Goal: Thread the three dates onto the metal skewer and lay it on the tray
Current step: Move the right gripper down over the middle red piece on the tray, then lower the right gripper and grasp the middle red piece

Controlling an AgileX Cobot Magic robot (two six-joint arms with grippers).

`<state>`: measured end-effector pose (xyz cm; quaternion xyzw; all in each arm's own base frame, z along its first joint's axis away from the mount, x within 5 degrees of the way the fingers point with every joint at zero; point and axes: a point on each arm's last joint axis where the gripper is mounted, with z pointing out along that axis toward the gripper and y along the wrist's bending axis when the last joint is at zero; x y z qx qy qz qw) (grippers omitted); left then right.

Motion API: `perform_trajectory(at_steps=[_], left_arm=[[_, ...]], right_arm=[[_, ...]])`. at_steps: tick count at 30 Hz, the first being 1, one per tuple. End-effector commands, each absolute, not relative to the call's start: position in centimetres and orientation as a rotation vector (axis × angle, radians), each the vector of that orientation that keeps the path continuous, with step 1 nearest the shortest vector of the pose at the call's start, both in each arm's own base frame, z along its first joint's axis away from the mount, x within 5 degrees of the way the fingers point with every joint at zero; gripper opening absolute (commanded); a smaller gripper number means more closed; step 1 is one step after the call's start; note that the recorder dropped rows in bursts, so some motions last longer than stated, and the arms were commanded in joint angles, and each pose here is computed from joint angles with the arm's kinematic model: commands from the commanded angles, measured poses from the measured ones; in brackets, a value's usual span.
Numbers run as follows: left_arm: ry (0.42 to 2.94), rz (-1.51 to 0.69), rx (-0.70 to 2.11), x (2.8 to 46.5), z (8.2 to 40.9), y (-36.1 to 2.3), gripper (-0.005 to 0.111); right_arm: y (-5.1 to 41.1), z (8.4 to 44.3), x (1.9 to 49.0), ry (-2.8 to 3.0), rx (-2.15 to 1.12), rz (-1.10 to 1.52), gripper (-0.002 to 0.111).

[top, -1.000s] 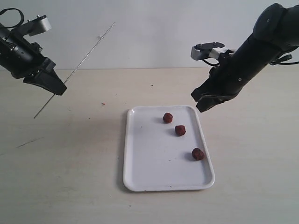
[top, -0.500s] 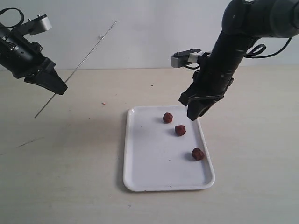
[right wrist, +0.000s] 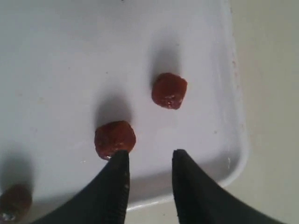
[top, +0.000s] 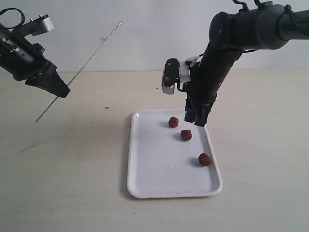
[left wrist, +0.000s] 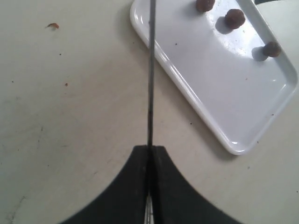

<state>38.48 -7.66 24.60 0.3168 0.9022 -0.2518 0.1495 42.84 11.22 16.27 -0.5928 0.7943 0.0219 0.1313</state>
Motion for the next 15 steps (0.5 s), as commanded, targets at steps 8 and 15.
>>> perform_trajectory(at_steps=[8,15], left_arm=[[2.555,-0.725,0.93,38.4,25.2,-7.7,0.0],[2.55,-0.717,0.924,38.5,25.2,-7.7,0.0]], right_arm=[[10.7,15.9,42.5,2.276,-1.86,0.067,0.045],[10.9,15.2,42.5,2.217,-1.935,0.095,0.045]])
